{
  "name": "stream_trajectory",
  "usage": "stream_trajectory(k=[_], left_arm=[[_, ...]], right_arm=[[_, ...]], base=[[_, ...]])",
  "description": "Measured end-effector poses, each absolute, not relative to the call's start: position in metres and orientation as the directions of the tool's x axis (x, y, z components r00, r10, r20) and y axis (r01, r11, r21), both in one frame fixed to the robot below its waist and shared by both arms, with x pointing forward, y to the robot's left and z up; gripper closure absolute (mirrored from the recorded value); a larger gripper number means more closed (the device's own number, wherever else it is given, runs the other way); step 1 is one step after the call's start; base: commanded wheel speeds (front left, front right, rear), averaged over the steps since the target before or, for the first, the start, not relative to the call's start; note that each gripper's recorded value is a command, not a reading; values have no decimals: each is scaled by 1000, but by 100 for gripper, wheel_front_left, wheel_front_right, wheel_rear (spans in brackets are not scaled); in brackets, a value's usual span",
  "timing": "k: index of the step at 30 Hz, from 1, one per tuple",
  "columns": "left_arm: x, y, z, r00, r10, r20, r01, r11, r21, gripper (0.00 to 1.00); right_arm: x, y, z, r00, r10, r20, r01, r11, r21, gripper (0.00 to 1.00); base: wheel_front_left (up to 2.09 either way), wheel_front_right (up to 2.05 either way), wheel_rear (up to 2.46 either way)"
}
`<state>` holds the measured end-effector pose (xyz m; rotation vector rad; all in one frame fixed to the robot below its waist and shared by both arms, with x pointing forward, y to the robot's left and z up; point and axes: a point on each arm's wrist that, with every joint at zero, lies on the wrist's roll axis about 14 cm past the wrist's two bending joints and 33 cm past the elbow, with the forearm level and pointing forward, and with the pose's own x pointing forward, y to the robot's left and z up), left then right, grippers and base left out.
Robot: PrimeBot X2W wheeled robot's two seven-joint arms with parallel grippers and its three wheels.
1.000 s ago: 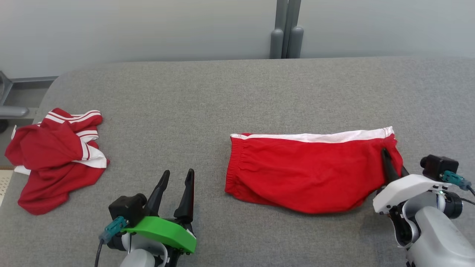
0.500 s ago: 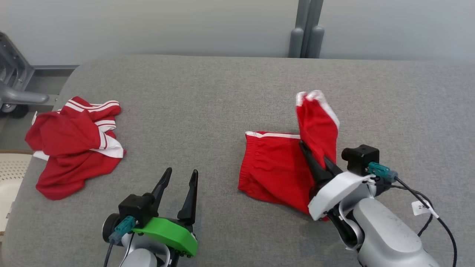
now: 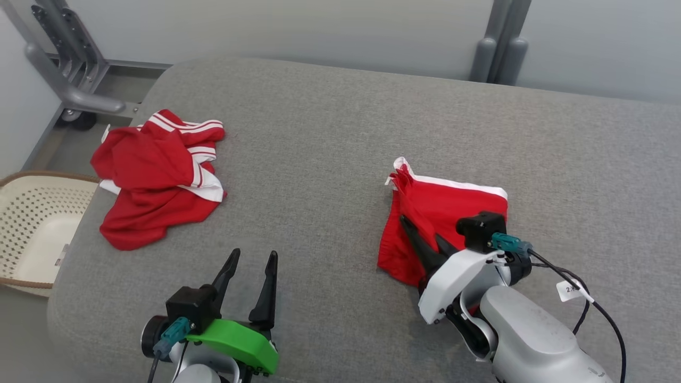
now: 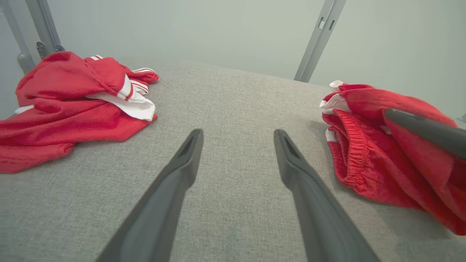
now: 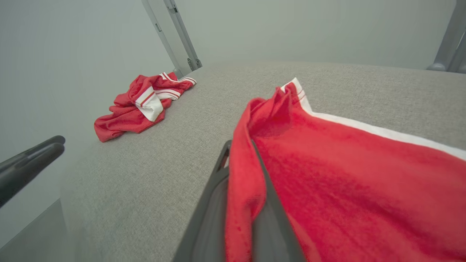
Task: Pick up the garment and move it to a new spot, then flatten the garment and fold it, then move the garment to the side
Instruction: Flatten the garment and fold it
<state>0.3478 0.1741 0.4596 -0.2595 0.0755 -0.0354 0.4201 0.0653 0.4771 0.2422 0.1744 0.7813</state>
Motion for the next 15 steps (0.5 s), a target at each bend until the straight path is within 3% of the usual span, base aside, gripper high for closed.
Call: stream_trajectory(k=[1, 2, 4, 10, 15], left_arm=[[346, 176, 458, 997, -36, -75, 16, 966, -260, 0], [344, 179, 457, 996, -27, -80, 5, 966, -260, 0], [340, 184, 454, 996, -9, -88, -14, 965, -262, 0], [337, 191, 450, 995, 15, -103, -42, 963, -265, 0], [341, 185, 450, 995, -5, -99, -22, 963, -269, 0]], right_arm=[[420, 67, 473, 694, 716, -79, -674, 684, 279, 100], [420, 69, 469, 690, 718, -92, -674, 684, 280, 94], [420, 73, 464, 684, 722, -106, -675, 681, 284, 0], [421, 84, 481, 674, 737, -45, -690, 651, 318, 0], [435, 52, 503, 757, 653, 41, -617, 691, 377, 0]], base=[[0, 0, 0], [0, 0, 0], [0, 0, 0], [0, 0, 0], [0, 0, 0]])
